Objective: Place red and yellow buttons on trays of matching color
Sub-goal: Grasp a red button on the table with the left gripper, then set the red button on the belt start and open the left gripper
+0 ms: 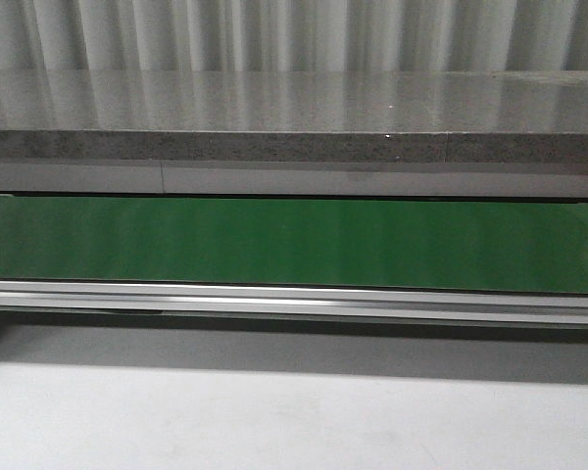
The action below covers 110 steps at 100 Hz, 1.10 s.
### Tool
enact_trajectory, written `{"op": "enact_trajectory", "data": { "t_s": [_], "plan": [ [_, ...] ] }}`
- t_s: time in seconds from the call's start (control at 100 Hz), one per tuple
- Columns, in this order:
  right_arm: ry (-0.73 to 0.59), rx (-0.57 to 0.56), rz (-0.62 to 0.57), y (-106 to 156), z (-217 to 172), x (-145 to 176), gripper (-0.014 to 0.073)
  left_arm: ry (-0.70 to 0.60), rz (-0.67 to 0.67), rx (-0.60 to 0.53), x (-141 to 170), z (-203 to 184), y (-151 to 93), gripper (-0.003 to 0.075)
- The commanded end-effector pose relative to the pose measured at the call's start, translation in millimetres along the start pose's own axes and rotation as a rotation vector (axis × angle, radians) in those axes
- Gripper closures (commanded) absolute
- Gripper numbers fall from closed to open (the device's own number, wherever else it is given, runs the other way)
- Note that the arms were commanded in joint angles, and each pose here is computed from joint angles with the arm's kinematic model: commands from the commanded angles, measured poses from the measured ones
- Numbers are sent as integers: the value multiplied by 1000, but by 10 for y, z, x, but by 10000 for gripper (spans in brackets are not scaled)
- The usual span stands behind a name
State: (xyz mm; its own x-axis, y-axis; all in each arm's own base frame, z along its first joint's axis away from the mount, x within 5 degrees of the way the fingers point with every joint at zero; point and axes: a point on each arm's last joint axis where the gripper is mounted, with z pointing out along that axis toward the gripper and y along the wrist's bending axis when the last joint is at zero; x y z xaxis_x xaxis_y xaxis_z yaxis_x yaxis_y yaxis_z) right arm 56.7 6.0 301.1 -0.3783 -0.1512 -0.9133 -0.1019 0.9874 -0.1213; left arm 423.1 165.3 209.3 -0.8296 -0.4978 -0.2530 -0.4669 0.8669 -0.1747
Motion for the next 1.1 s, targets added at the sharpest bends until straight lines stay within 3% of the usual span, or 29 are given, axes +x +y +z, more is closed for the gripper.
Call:
{"op": "enact_trajectory", "data": {
  "t_s": [0.0, 0.18, 0.31, 0.49, 0.73, 1.09],
  "plan": [
    [-80, 20, -6, -24, -29, -117, 662, -113, -10, 32, -92, -335, -67, 324],
    [-80, 20, -6, -24, -29, -117, 662, -115, -10, 32, -94, -335, -68, 440],
    [-80, 20, -6, -24, -29, -117, 662, -117, -10, 32, -96, -335, -68, 483],
    [-80, 20, -6, -24, -29, -117, 662, -142, 9, 34, -107, -410, -79, 483],
    [-80, 20, -6, -24, -29, -117, 662, -217, 86, 38, -15, -913, -157, 484],
    [-80, 20, -6, -24, -29, -117, 662, -332, 213, 65, 633, -1557, -388, 483]
  ]
}}
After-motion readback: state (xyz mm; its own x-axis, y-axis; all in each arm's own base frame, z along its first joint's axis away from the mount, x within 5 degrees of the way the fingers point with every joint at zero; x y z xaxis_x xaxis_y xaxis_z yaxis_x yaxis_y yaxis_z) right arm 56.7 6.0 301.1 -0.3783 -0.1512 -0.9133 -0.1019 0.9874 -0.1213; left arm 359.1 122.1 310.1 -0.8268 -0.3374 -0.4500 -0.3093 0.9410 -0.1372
